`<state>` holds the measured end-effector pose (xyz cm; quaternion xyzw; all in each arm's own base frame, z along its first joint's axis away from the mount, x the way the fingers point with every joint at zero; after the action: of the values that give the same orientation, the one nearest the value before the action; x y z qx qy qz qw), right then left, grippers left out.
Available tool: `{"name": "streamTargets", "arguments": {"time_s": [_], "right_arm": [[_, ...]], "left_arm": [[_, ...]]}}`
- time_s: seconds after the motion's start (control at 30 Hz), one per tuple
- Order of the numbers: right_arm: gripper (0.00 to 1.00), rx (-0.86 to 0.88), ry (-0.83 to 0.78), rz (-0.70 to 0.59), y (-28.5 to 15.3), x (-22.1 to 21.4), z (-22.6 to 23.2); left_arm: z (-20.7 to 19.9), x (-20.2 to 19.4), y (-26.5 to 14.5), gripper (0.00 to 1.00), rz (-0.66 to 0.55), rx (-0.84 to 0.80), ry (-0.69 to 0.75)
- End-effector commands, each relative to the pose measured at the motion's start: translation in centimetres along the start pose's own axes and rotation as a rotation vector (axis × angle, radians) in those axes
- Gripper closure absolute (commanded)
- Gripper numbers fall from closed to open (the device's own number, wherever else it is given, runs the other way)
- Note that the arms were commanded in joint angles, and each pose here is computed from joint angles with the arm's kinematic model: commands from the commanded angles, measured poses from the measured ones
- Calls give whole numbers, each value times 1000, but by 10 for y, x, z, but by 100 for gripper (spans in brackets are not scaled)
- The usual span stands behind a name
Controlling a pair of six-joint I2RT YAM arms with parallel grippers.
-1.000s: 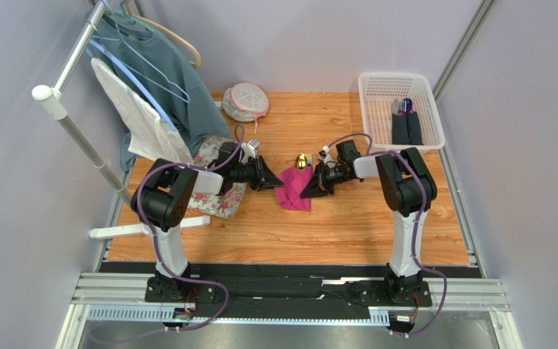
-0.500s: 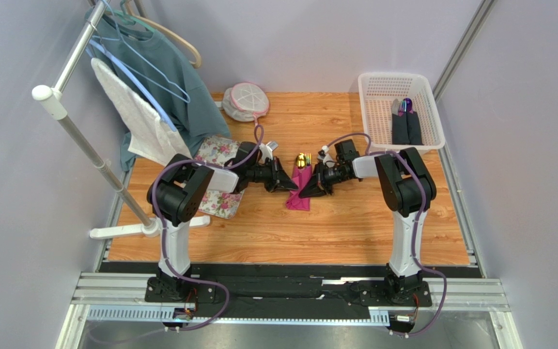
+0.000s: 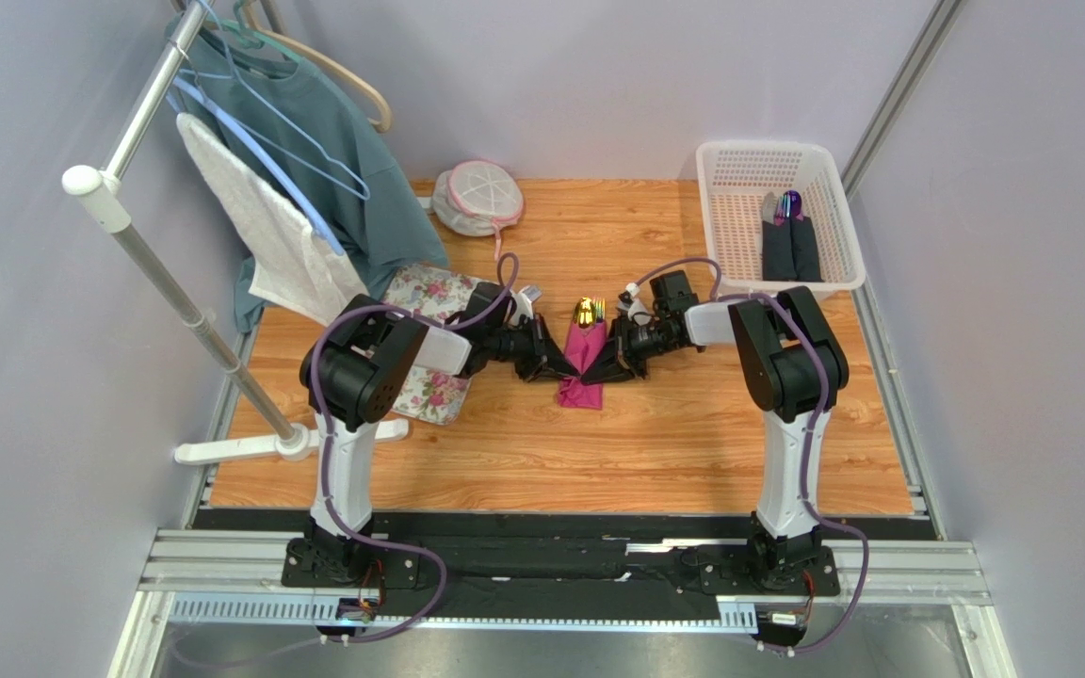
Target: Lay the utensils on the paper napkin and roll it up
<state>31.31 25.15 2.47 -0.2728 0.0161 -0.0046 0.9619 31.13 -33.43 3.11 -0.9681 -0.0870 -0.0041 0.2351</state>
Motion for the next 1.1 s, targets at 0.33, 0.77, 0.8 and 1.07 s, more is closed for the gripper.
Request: {"name": "streamTargets", "arguments": {"time_s": [0.33, 0.77, 0.8, 1.07], "right_arm": [[89, -27, -37, -114, -22, 6, 23], [95, -132, 10, -95, -8, -2, -18], [96, -141, 15, -91, -6, -3, -22], [97, -183, 17, -80, -2, -6, -31]], "left_arm": [[26, 1, 2, 100, 22, 145, -12], [4, 3, 2, 100, 21, 52, 10], [0, 3, 1, 100, 16, 40, 13], [-53, -4, 0, 100, 43, -138, 41]]}}
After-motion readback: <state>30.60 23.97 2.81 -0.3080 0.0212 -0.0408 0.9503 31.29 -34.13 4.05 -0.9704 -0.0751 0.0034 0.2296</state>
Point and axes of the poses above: each gripper's point midway between its finger pads, its own y axis out along the fingers, its own z axis along the line the jaws close on, x = y × z, the point moved 1 cm from there along -y, back along the fingers, and after that the axes turned 5 degrees about -y, right-handed, at the moved point
